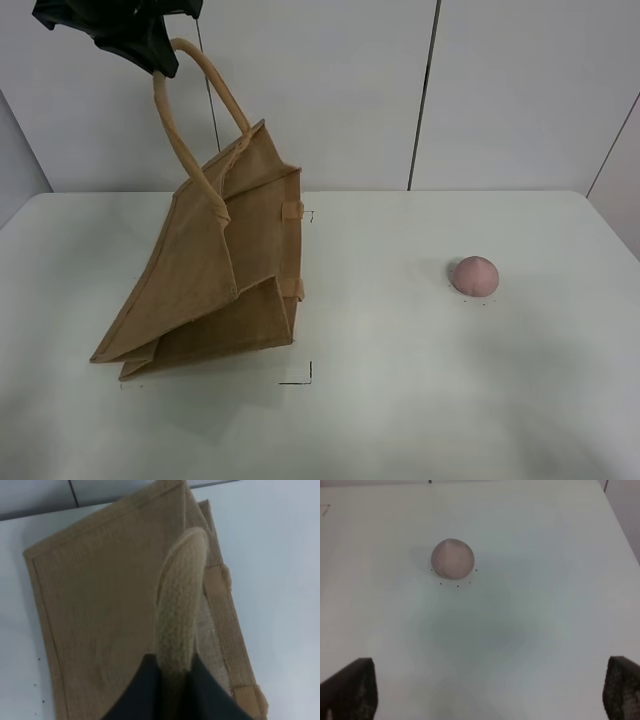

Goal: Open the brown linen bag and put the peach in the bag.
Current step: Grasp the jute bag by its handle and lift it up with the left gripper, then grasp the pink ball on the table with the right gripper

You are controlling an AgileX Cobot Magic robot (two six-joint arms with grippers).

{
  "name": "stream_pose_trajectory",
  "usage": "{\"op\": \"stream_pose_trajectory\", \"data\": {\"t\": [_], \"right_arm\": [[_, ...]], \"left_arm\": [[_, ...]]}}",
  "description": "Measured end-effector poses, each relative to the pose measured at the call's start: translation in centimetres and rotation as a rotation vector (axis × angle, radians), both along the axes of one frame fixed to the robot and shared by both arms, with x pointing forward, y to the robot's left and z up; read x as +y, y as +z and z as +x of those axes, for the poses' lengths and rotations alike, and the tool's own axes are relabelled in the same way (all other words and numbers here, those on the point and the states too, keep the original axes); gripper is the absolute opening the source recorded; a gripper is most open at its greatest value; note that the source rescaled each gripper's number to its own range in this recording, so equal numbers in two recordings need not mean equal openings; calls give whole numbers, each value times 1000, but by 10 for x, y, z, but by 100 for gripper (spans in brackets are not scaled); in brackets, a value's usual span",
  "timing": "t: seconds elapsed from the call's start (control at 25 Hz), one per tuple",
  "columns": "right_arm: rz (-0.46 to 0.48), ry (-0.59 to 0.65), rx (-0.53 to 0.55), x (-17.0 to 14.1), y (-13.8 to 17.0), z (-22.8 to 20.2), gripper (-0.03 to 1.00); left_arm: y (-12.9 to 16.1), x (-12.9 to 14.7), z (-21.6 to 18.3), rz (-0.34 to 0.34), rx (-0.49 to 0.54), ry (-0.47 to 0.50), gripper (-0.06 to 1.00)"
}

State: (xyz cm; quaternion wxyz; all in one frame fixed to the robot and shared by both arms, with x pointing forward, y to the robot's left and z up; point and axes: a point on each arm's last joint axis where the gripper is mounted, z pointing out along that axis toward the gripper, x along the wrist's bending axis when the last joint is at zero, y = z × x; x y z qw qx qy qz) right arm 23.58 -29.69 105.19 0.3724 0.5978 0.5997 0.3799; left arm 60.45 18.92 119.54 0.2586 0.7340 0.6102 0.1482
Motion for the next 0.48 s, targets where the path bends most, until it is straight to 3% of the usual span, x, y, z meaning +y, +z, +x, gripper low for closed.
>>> {"op": "stream_pose_trajectory", "data": {"t": [0.2, 0.48], "right_arm": [[0, 0, 8, 0, 0, 1, 100], [2, -1, 181, 0, 22, 48, 100]], "left_arm": [[0, -3, -1, -22, 5, -29, 0], [0, -3, -1, -14, 3, -31, 0]]}}
